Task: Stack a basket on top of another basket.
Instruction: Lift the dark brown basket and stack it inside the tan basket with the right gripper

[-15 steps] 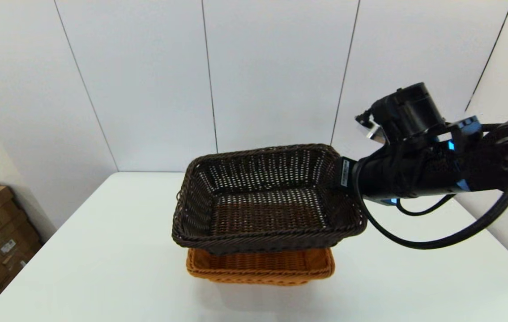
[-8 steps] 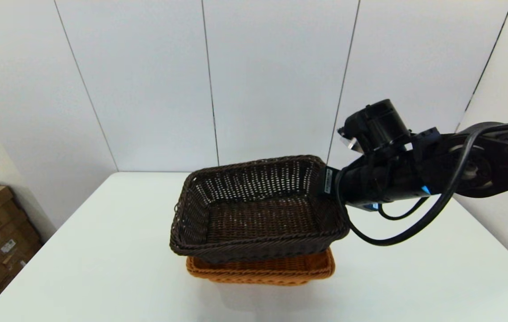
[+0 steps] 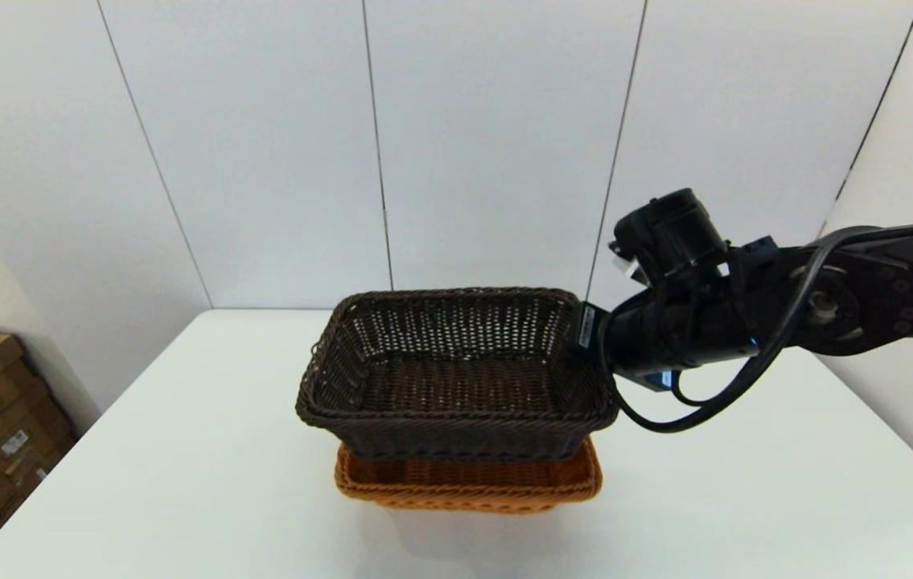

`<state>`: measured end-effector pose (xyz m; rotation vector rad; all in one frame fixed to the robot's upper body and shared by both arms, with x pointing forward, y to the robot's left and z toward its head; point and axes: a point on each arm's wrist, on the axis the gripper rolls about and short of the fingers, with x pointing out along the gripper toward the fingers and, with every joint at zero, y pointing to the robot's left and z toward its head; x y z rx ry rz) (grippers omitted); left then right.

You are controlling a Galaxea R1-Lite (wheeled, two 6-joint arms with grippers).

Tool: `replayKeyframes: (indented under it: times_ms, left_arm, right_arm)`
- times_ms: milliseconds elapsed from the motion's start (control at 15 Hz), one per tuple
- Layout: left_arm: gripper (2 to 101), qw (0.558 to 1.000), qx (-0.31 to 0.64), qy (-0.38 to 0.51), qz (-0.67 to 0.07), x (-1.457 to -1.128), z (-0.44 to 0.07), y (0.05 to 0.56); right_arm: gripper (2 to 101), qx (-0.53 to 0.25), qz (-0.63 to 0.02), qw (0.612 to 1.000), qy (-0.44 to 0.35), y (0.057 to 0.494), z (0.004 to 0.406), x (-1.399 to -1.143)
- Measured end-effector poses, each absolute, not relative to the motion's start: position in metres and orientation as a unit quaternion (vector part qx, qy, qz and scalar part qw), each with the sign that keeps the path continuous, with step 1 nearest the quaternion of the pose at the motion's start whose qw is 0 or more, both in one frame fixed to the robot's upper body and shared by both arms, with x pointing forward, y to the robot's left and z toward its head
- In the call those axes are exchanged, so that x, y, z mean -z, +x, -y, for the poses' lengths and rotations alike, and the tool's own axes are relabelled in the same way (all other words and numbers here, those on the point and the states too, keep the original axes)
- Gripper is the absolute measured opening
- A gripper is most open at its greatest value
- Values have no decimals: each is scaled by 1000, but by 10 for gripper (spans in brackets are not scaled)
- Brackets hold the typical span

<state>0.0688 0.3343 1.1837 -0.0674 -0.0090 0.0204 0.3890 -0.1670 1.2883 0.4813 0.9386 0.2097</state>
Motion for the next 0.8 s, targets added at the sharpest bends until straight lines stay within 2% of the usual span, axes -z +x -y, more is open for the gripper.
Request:
replayKeyframes:
  times_ms: [800]
  left_arm:
    - [978,999,-10,-33,5,-1184,-334,69]
  right_arm:
    - [168,-94,-466,849,232,399,170,-1273]
